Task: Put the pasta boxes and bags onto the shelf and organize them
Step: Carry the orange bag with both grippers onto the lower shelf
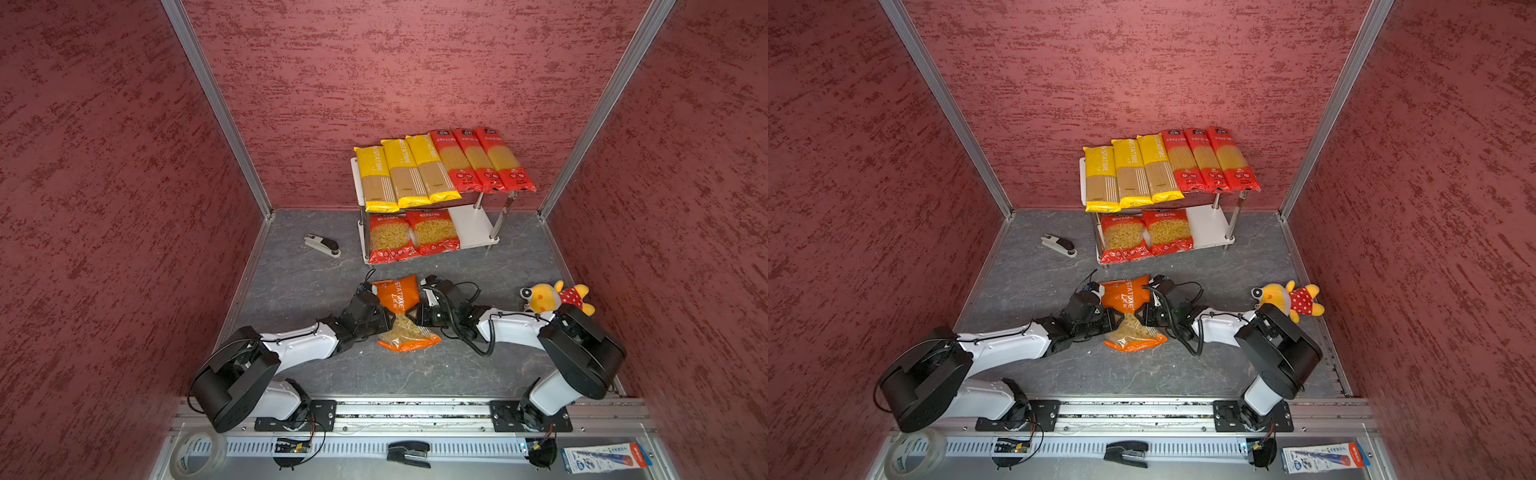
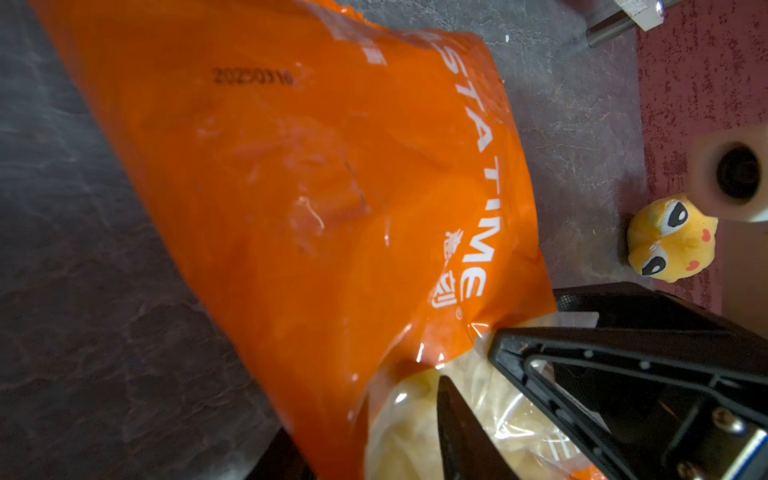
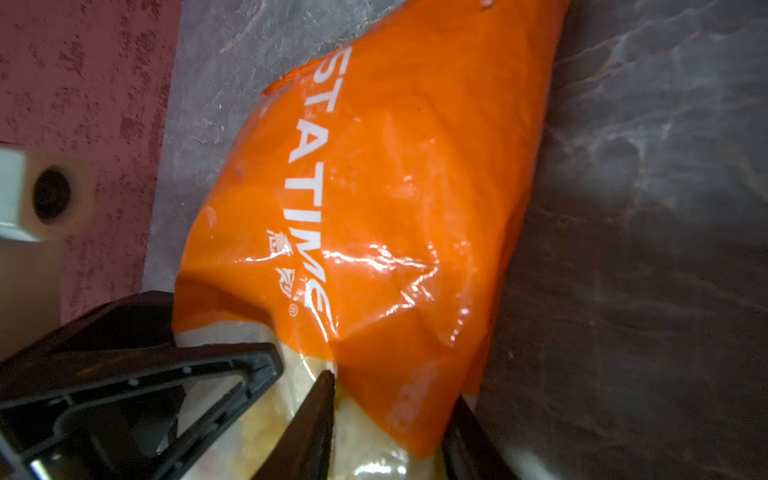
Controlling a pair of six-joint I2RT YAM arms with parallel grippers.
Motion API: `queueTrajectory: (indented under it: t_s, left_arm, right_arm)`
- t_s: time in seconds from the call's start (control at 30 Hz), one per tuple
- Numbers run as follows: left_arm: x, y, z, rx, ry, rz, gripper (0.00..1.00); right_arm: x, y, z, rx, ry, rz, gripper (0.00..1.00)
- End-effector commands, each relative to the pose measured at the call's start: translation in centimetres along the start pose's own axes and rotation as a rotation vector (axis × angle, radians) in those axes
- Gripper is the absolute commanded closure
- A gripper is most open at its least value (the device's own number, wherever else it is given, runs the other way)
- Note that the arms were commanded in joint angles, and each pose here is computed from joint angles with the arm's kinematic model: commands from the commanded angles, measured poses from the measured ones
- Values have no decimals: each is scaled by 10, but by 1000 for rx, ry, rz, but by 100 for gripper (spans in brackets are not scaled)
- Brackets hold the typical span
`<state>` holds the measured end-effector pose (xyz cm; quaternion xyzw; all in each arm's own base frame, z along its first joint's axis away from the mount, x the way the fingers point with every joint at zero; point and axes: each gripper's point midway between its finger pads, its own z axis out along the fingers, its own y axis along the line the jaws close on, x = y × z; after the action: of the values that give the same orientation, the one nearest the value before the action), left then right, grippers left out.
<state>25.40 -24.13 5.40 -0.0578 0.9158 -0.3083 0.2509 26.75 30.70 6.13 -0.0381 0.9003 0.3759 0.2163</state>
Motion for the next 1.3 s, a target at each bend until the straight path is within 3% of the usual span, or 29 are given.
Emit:
queueTrajectory:
  t_s: [0.0,0.2,0.37,0.77,1.0,1.1,1.27]
  left_arm:
    - [-14,-43,-5,149,-37,29,56]
    - [-20,-65,-13,165,-58,82,59]
    - [-17,-88,-18,182,-71,136,77]
    - [-20,-178,-39,331,-154,277,96]
    - [-52,-239,-37,419,-255,385,100]
    - [-72,-262,-22,422,-283,434,100]
    - [-102,-285,14,448,-315,424,100]
  right_arm:
    - [-11,32,-11,-138,-33,-43,76]
    - [-16,31,-27,-155,-67,-56,92]
    - [-27,36,-50,-164,-109,-112,100]
    - [-44,35,-121,-107,-154,-307,100]
    - [-99,22,-178,28,-381,-371,100]
    - [-133,9,-199,120,-498,-387,100]
    - [-190,-14,-219,217,-659,-381,100]
